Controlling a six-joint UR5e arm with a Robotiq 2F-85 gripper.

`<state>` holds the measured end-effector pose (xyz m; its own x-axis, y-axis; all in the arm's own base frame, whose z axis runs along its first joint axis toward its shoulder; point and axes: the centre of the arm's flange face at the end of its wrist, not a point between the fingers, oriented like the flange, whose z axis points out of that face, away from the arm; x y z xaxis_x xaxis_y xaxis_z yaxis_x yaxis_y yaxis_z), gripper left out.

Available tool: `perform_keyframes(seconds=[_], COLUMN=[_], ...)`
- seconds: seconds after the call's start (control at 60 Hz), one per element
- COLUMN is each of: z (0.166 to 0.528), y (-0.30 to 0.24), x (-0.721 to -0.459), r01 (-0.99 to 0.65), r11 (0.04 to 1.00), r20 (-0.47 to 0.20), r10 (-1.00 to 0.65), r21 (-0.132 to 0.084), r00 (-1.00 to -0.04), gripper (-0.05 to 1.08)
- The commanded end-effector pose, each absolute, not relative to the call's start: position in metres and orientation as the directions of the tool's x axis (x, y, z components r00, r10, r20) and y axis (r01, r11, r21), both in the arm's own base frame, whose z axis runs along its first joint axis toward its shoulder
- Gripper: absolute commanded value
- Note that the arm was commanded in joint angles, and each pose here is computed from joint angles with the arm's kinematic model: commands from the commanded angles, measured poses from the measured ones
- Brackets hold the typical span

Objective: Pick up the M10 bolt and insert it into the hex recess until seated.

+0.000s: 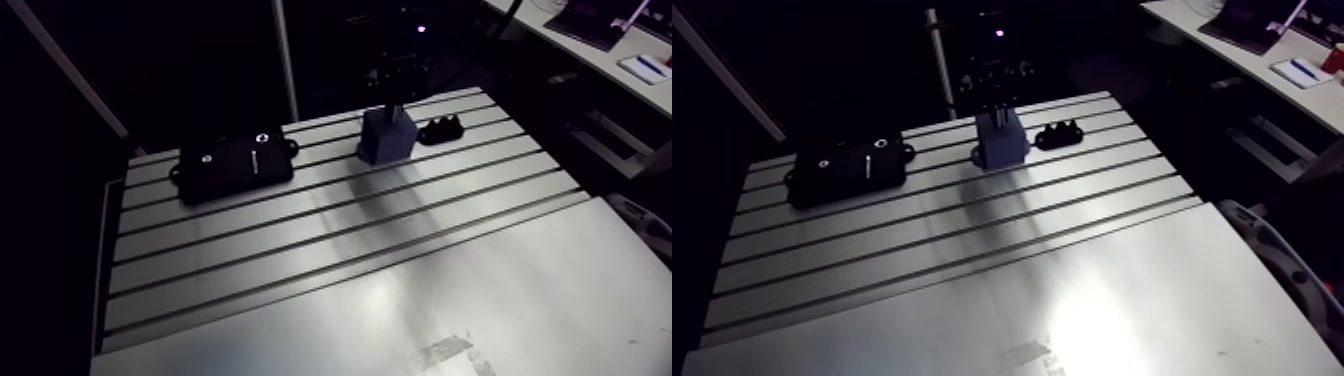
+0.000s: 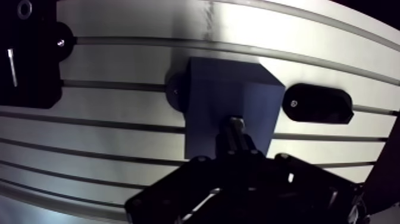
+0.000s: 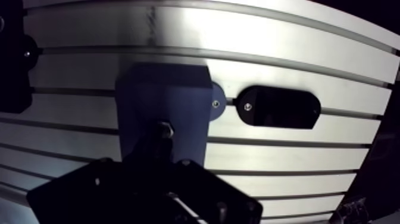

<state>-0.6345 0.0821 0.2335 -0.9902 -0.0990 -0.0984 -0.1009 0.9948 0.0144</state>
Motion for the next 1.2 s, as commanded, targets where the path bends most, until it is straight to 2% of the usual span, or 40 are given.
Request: perform_keyframes(seconds=[0.017, 1.2], z=[0.2335, 0.2281], y=[0.0812, 0.0813], x=[-0.6345, -0.6346], r01=[-0.108, -0.112], r11=[0.994, 0.994], r20=[-0.099, -0.106], r10=[-0.106, -0.111], r21=[0.014, 0.012], r00=[-0.989, -0.988], gripper=[1.02, 1.02])
